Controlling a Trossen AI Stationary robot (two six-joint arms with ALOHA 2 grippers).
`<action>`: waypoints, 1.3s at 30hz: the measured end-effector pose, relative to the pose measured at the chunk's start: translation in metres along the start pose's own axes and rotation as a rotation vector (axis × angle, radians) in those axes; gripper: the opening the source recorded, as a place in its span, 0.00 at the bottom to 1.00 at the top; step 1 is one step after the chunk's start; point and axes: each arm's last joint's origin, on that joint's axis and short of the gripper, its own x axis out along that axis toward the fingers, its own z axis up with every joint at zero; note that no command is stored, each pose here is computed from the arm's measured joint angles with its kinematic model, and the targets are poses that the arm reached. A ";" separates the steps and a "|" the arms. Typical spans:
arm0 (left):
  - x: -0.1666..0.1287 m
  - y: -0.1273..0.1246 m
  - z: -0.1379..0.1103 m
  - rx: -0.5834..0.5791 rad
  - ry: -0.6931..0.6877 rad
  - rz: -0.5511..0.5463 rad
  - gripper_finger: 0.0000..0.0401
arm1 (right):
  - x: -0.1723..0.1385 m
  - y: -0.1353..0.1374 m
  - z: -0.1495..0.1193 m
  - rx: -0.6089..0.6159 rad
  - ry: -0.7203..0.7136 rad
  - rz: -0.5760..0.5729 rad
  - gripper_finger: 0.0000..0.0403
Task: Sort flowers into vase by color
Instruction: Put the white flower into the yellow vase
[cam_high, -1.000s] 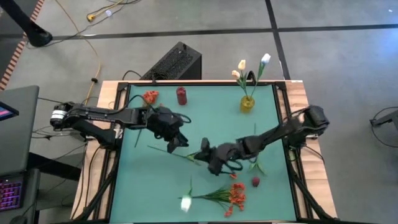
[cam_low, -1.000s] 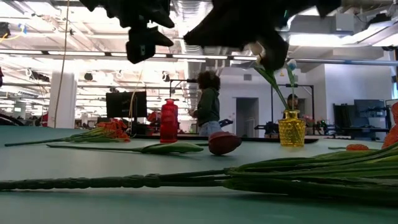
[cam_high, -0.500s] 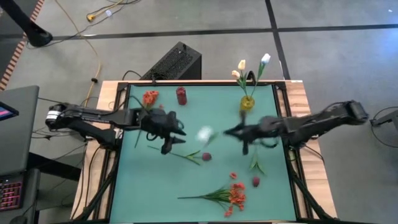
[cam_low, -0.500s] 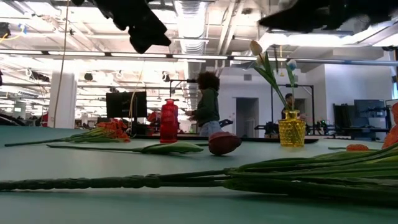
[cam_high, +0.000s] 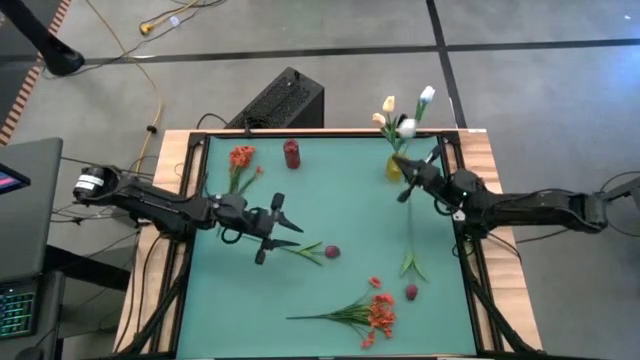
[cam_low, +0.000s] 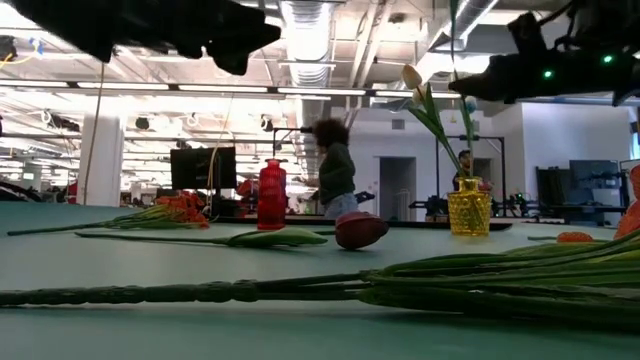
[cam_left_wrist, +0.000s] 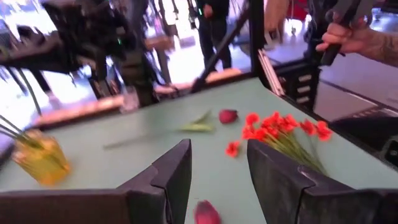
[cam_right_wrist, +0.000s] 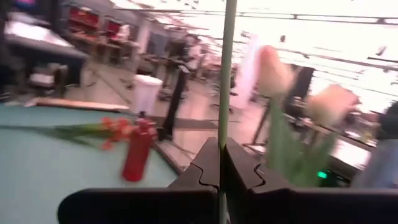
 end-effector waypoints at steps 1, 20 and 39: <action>-0.002 0.001 -0.003 0.019 -0.017 0.010 0.36 | 0.002 -0.003 -0.001 0.003 0.005 -0.025 0.07; -0.006 0.008 -0.017 -0.048 0.029 -0.056 0.36 | 0.031 -0.021 -0.038 0.128 0.110 -0.206 0.07; -0.006 0.006 -0.021 -0.113 0.070 -0.108 0.36 | 0.035 -0.019 -0.052 0.083 0.196 -0.289 0.08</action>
